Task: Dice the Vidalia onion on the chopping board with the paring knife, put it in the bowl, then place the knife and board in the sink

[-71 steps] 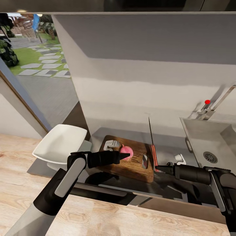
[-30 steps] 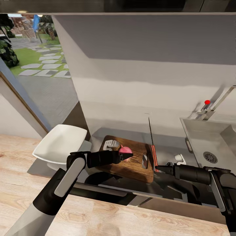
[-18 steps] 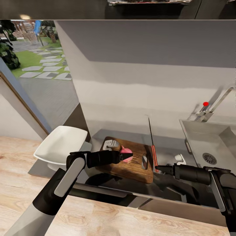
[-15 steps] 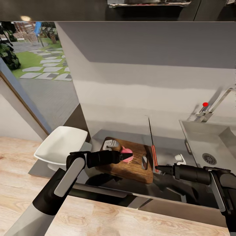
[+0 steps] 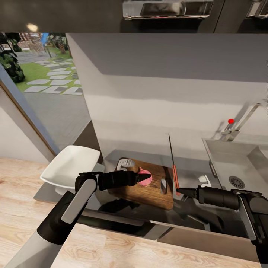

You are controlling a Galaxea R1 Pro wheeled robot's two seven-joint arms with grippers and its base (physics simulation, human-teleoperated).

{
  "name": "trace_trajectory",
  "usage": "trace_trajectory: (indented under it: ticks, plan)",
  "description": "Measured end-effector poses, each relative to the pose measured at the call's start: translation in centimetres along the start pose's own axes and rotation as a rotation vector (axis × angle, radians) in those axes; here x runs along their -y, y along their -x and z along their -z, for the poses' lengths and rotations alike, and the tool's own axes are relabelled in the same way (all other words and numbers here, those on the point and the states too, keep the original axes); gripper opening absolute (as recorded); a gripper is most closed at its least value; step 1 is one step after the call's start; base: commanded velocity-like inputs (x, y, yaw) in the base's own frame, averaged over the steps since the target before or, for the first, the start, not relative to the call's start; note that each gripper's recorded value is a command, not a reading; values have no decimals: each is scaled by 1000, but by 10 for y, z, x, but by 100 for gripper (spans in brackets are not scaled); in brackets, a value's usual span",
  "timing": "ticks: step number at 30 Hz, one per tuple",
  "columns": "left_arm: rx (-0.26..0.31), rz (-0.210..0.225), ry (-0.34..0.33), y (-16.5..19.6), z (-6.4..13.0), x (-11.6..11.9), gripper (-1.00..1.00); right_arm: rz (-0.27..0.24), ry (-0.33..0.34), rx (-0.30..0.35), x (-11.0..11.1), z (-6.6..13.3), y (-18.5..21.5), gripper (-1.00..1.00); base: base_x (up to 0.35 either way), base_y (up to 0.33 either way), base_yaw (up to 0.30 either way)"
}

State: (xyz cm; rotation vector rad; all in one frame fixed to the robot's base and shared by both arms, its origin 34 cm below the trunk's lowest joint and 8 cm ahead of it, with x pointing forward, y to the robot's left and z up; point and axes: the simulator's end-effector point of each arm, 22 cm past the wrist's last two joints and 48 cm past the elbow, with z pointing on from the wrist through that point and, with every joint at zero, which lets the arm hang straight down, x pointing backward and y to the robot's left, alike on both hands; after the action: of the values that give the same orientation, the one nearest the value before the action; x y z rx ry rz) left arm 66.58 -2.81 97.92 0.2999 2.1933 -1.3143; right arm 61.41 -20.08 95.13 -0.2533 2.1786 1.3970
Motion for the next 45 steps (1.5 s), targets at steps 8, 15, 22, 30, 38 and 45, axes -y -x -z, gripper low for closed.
trace_trajectory:
  ticks: [8, 15, 22, 30, 38, 45]
  plan:
    - [7, -11, -2, 4, 3, 6, 100, 12, 1, 5, -5, 2, 3, -100, 0, 0, 0]
    - [15, -22, -4, 8, 6, 10, 100, 22, 2, 10, -9, 4, 6, -100, 0, 0, 0]
    - [21, -31, -6, 11, 9, 15, 100, 33, 2, 15, -13, 6, 9, -100, 0, 0, 0]
    - [27, -42, -9, 14, 11, 21, 100, 44, 5, 21, -19, 8, 12, -100, 0, 0, 0]
    - [33, -53, -11, 17, 14, 27, 100, 56, 6, 27, -24, 10, 15, -100, 0, 0, 0]
    - [39, -62, -14, 20, 17, 32, 100, 66, 7, 32, -28, 12, 17, -100, -40, 0, 0]
